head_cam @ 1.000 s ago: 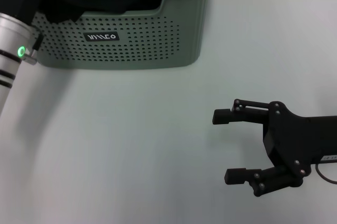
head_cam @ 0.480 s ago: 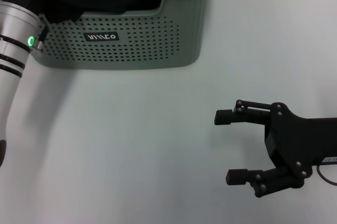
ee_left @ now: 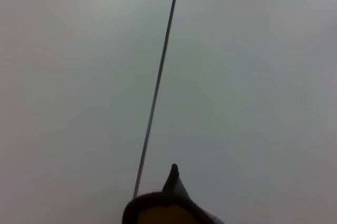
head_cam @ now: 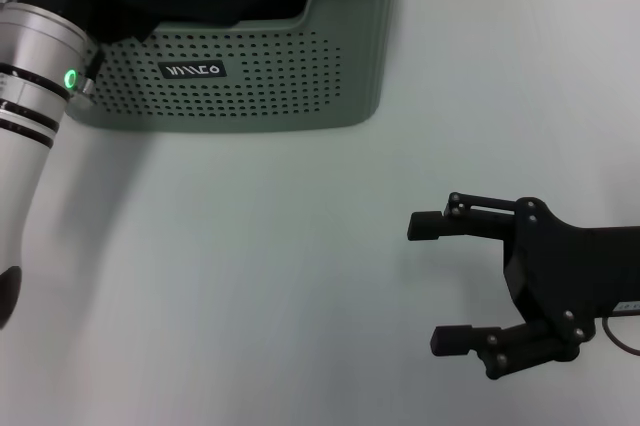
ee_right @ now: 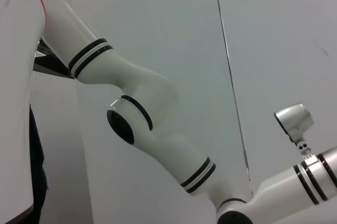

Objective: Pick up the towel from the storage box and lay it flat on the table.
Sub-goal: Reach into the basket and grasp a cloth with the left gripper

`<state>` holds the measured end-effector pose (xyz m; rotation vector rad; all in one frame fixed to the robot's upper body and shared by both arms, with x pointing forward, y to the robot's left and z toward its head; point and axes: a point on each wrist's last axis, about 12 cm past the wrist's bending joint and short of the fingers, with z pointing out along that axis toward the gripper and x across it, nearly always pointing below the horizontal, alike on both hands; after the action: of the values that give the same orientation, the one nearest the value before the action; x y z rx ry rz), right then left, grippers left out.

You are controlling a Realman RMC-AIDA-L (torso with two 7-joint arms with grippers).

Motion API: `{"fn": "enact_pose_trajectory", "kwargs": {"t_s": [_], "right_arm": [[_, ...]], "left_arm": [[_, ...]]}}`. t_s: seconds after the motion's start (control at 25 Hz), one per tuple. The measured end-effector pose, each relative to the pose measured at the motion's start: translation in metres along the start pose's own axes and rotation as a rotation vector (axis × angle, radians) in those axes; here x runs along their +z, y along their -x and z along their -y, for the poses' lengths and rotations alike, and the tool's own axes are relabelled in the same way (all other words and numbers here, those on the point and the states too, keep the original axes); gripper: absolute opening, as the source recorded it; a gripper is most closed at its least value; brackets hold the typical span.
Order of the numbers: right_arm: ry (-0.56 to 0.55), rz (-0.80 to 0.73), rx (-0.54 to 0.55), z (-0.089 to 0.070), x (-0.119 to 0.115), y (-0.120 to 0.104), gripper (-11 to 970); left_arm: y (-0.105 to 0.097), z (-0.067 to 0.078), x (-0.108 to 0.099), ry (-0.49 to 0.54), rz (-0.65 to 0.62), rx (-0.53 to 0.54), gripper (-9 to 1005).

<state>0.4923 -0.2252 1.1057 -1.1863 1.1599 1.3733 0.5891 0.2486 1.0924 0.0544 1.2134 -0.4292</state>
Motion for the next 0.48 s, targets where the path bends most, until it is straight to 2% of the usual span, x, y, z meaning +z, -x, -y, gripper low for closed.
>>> {"fn": "enact_pose_trajectory", "kwargs": {"t_s": [0.24, 0.48], "right_arm": [[0.000, 0.014, 0.004, -0.0038, -0.0020, -0.0008, 833], [0.000, 0.018, -0.004, -0.0047, -0.0027, -0.0008, 829]], "left_arm": [[0.0006, 0.0046, -0.0034, 0.021, 0.034, -0.047, 391], [0.0025, 0.0026, -0.0042, 0.021, 0.040, -0.056, 148]]}}
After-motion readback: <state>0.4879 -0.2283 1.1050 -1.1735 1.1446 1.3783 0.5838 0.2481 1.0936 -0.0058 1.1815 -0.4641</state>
